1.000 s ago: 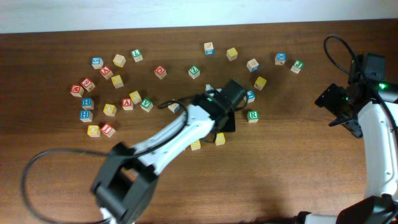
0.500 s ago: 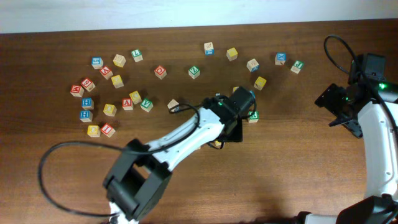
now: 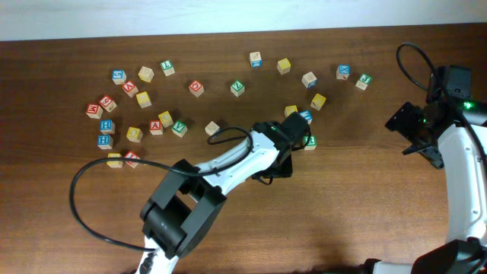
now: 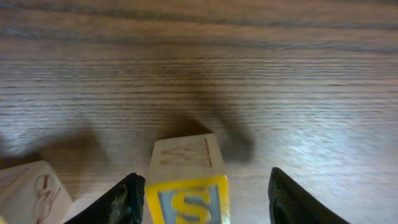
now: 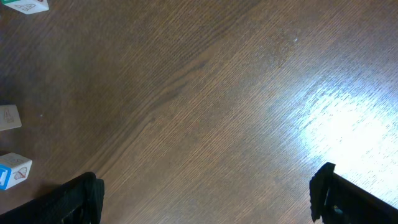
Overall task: Spell out RSS
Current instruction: 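Carry the held S block toward the right of the first S block, then lower the held S block onto the table beside the first S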
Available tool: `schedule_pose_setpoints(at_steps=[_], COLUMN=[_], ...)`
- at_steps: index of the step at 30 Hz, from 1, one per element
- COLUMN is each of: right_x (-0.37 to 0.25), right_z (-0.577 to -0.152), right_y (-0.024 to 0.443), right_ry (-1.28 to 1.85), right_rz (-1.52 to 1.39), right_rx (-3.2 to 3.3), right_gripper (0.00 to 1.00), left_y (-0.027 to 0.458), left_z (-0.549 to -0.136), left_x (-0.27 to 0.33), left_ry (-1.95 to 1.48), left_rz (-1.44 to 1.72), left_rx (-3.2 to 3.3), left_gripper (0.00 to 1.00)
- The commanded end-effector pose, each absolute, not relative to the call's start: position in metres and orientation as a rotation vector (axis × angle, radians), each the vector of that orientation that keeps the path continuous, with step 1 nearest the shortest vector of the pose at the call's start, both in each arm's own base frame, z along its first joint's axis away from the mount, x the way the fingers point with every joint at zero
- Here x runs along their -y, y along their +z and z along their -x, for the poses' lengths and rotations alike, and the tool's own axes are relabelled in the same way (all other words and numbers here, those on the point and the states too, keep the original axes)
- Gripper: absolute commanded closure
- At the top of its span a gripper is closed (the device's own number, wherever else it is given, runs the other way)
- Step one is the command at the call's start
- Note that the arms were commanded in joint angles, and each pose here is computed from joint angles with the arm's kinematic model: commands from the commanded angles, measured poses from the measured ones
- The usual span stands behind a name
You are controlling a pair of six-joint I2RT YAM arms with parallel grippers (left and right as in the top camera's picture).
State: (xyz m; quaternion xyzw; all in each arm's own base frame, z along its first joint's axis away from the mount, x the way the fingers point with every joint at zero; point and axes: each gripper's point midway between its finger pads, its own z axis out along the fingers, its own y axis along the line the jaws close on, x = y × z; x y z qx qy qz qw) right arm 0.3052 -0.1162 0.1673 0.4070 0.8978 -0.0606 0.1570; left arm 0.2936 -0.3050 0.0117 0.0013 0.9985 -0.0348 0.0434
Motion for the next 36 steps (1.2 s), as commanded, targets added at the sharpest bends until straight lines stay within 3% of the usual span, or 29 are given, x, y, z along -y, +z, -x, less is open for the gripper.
schedule_pose_setpoints(at_steps=[1,3,5,20,22,31,36], right_x=[0.12,0.12,0.12,0.12,0.12,0.12,0.12], right_z=[-0.306,-0.306,-0.306,-0.306,-0.306,-0.306,-0.306], right_y=[0.173,0.173,0.173,0.173,0.173,0.173,0.173], right_ry=[-0.186,-0.186,-0.186,-0.186,-0.186,-0.186,-0.186], right_rz=[-1.168,-1.168,-1.168,-1.168,-1.168,-1.168,-1.168], right_rx=[-2.545,-2.545,-2.545,-2.545,-2.545,-2.545,-2.545], right_gripper=[0.02,0.02,0.02,0.02,0.02,0.02,0.02], left_y=[0.004,0.004,0.004,0.005,0.005,0.005,0.005], left_z=[-0.292,-0.293,-0.295,-0.302,-0.302,-0.302,-0.301], left_x=[0.301,0.302,0.302,0.294,0.293,0.292,0.291], left_ry=[-0.07,-0.075,-0.074,-0.006,0.0,0.004,0.012], left_rz=[0.024,0.024,0.024,0.013,0.013,0.015,0.015], left_rx=[-3.062,-3.059,-3.049,-3.006,-3.007,-3.009,-3.014], left_gripper=[0.45,0.49,0.59,0.68,0.73,0.73,0.6])
